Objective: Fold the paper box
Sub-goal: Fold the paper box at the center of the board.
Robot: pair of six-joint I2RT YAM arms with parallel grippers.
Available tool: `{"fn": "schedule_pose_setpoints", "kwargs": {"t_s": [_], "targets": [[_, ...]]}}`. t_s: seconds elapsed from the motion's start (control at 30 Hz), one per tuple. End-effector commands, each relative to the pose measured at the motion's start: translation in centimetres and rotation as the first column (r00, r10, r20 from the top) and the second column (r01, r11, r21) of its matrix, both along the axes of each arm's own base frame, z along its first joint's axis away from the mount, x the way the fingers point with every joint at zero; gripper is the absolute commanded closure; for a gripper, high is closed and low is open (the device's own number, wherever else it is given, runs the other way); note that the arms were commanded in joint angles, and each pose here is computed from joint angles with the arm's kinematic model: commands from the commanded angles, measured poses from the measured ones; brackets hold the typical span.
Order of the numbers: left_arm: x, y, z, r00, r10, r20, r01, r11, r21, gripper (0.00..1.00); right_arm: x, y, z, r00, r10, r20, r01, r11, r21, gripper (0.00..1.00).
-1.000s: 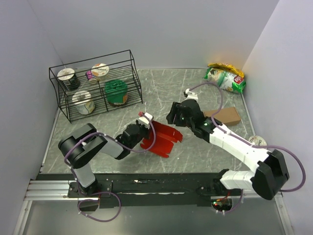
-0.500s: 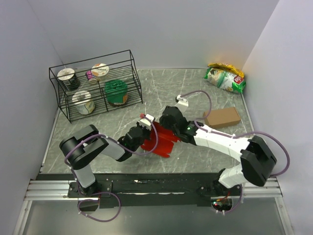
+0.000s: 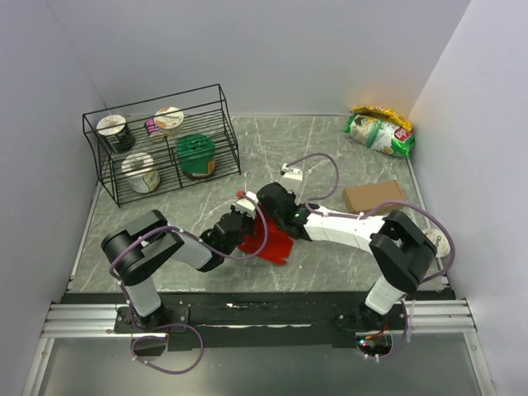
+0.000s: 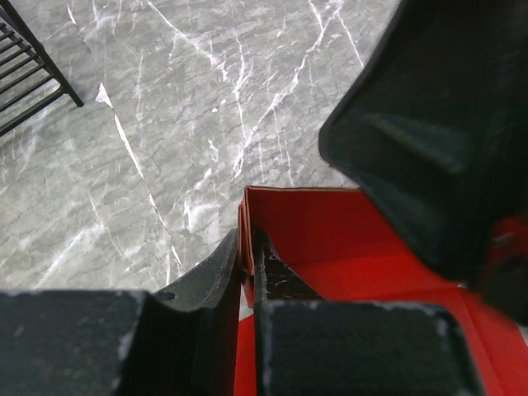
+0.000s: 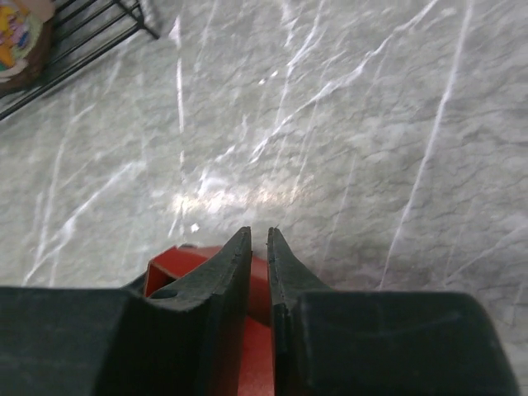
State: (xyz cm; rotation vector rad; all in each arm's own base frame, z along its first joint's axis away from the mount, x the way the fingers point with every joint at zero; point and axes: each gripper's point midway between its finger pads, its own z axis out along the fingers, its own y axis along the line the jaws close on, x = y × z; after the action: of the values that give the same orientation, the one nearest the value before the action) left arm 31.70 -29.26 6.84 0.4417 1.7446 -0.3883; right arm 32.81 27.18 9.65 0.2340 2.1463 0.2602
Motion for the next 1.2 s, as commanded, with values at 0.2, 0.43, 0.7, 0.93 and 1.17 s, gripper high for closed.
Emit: {"fn": "schedule_pose_setpoints", "kwargs": {"t_s": [0.2, 0.43, 0.7, 0.93, 1.17], "targets": [[-1.2, -0.6, -1.5, 0.995, -0.029, -0.093, 0.029, 1.000, 0.003, 0.67, -1.0, -0.3, -2.7, 0.999, -0.033, -0.034, 0.026, 0.979, -0.203, 0.82], [-1.7, -0.8, -0.5, 0.993, -0.059, -0.100, 0.057, 0.998, -0.025, 0.46, -1.4, -1.0, -3.4, 0.998, -0.045, -0.040, 0.035, 0.974, -0.226, 0.82], [-2.6, -0.8, 0.7, 0.987, -0.124, -0.104, 0.115, 0.989, -0.090, 0.30, -1.3, -1.1, -4.2, 0.997, -0.038, -0.064, 0.023, 0.974, -0.225, 0.82], [-3.3, 0.6, 2.4, 0.962, -0.247, -0.115, 0.221, 0.954, -0.204, 0.16, 0.4, -1.6, -2.4, 0.994, 0.067, -0.090, -0.078, 0.988, -0.133, 0.76], [-4.8, 1.3, 5.3, 0.897, -0.431, -0.092, 0.379, 0.861, -0.339, 0.04, 1.8, -3.0, -0.8, 0.980, 0.156, -0.122, -0.169, 0.980, -0.104, 0.59]]}}
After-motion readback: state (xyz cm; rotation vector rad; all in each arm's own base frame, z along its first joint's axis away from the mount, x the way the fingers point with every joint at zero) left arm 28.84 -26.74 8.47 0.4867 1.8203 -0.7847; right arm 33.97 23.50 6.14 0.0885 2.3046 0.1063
